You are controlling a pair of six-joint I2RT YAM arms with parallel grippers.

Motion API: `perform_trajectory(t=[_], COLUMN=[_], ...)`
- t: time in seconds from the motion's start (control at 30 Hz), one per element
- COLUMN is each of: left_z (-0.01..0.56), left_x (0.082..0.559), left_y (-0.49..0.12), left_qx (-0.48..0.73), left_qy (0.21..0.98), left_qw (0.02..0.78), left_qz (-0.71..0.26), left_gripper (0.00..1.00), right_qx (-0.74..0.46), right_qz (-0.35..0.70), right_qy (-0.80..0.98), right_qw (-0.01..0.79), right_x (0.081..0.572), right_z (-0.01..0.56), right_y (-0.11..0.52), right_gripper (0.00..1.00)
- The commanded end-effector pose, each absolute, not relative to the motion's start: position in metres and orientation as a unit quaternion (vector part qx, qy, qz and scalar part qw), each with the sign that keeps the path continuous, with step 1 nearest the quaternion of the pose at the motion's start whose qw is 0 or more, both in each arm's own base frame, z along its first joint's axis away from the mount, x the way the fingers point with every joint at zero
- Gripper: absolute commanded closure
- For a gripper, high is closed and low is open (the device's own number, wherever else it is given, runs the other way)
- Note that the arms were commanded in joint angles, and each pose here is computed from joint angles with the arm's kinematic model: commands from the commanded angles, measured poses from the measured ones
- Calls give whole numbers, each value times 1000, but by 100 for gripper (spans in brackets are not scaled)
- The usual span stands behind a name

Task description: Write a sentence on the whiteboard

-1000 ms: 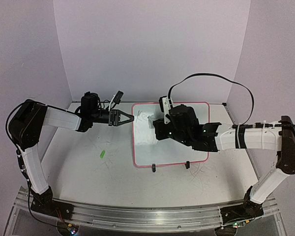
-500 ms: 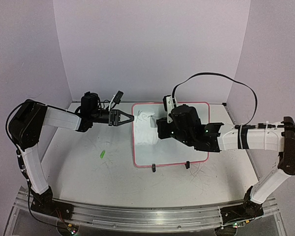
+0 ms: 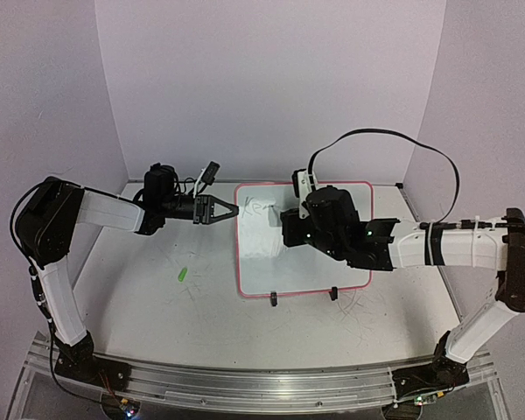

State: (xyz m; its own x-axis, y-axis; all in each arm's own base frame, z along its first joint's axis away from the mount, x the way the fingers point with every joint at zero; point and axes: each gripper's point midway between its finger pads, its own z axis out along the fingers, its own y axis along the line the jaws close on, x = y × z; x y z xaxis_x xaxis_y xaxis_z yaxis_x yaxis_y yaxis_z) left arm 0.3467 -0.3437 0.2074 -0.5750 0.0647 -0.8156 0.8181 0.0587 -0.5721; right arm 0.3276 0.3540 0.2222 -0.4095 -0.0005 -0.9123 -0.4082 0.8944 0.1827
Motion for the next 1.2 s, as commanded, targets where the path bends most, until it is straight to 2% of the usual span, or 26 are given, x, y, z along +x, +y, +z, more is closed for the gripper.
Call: perform_trajectory(t=[0.0, 0.53, 1.17], left_z=[236, 236, 236], left_x=[331, 331, 332], left_y=[-344, -344, -344], left_qx=[369, 369, 369], left_qy=[622, 622, 622], left_qw=[326, 327, 327], left_qz=[-608, -608, -608], left_gripper=[100, 100, 100], right_qx=[-118, -134, -129], right_qz=[184, 201, 204], right_qy=[811, 813, 830], right_qw=[543, 530, 503], right_x=[340, 341, 327], right_z=[233, 226, 202], right_y=[352, 368, 359], right_gripper=[100, 100, 100])
